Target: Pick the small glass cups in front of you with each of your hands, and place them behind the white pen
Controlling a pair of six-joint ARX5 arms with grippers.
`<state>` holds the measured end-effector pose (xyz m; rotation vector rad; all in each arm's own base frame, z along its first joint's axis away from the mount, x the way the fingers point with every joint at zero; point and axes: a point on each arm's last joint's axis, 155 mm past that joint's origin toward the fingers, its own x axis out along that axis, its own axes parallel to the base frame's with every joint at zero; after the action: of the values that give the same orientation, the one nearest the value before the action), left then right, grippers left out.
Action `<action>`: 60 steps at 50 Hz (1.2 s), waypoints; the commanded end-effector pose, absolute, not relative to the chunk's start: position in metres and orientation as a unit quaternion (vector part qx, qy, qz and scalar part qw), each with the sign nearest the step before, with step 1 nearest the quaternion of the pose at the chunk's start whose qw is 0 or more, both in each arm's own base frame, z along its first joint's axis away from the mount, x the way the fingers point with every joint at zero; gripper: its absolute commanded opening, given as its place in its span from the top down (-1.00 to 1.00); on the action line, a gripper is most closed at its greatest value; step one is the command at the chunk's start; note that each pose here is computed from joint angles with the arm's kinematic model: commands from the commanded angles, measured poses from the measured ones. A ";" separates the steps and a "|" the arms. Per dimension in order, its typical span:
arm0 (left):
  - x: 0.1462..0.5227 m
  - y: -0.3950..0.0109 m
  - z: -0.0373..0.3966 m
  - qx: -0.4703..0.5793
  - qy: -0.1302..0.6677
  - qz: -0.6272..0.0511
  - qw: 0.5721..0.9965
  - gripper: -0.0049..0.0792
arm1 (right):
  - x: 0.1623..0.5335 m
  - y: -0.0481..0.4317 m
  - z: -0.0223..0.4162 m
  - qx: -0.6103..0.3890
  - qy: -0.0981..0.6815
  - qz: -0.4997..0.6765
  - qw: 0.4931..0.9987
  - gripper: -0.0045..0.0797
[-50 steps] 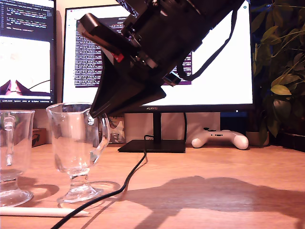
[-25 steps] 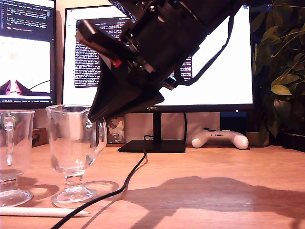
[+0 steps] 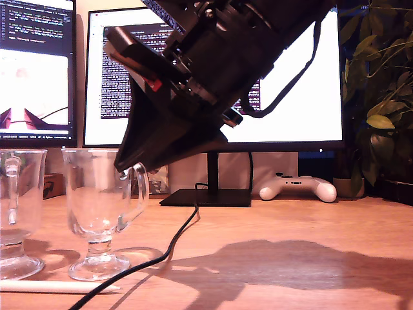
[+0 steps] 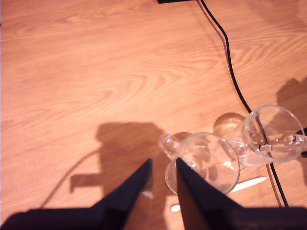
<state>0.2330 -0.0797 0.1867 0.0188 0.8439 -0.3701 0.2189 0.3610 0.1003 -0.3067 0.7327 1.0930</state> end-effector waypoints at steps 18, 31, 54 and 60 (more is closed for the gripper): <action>0.233 -0.080 0.186 -0.002 0.408 -0.174 0.896 0.56 | 0.228 0.345 0.132 -0.116 0.325 0.492 0.799 0.42; 0.238 -0.080 0.191 -0.001 0.396 -0.175 0.902 0.94 | 0.238 0.309 0.147 -0.108 0.339 0.458 0.815 0.95; 0.258 -0.076 0.174 0.001 0.304 -0.161 0.939 0.94 | 0.326 0.198 0.130 -0.087 0.355 0.276 0.889 0.92; 0.268 -0.078 0.172 -0.012 0.261 -0.159 0.952 0.94 | 0.352 0.162 0.124 -0.061 0.332 0.226 0.914 0.92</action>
<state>0.2634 -0.0785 0.1700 0.0050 0.5685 -0.3350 0.3532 0.1794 0.1469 -0.1357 0.6489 0.5093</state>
